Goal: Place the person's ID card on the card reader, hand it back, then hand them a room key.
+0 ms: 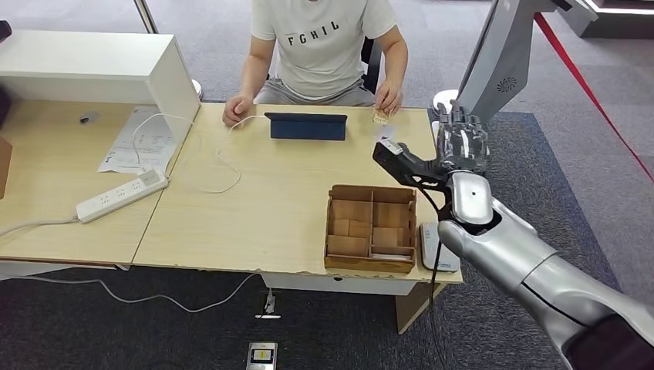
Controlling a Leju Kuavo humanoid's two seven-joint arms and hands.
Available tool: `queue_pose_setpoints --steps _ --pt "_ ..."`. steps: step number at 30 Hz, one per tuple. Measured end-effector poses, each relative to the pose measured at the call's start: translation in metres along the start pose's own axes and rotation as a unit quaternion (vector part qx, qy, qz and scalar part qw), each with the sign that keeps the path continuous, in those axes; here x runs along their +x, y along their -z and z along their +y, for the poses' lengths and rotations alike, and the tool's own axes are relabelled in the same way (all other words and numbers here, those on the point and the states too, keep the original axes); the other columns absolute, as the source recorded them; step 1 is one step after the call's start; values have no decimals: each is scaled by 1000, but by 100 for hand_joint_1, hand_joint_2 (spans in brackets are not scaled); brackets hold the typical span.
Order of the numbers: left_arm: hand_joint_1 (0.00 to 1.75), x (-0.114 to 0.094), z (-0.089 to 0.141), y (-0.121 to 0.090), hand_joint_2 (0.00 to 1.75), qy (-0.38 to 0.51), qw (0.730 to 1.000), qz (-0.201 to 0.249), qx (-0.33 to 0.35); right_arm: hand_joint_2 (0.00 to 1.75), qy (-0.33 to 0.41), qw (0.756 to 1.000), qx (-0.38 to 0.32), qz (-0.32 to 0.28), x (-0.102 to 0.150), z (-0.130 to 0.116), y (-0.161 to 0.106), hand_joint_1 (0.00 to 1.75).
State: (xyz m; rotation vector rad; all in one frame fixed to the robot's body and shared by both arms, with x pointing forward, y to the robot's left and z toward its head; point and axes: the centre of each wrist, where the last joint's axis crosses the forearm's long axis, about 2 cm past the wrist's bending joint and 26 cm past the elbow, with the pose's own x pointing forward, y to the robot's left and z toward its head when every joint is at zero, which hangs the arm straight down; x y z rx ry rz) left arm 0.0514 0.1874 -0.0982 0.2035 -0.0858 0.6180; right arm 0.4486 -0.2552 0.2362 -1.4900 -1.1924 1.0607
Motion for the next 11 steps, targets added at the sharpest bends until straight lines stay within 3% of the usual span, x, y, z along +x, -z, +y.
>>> queue_pose_setpoints --steps 6,11 --pt "0 -3 -2 -1 0 -13 1000 2 14 0 -4 995 36 97 -94 45 -25 0" --pt "0 -6 -6 -4 0 -23 999 -5 31 0 96 964 85 232 -169 95 -77 0"
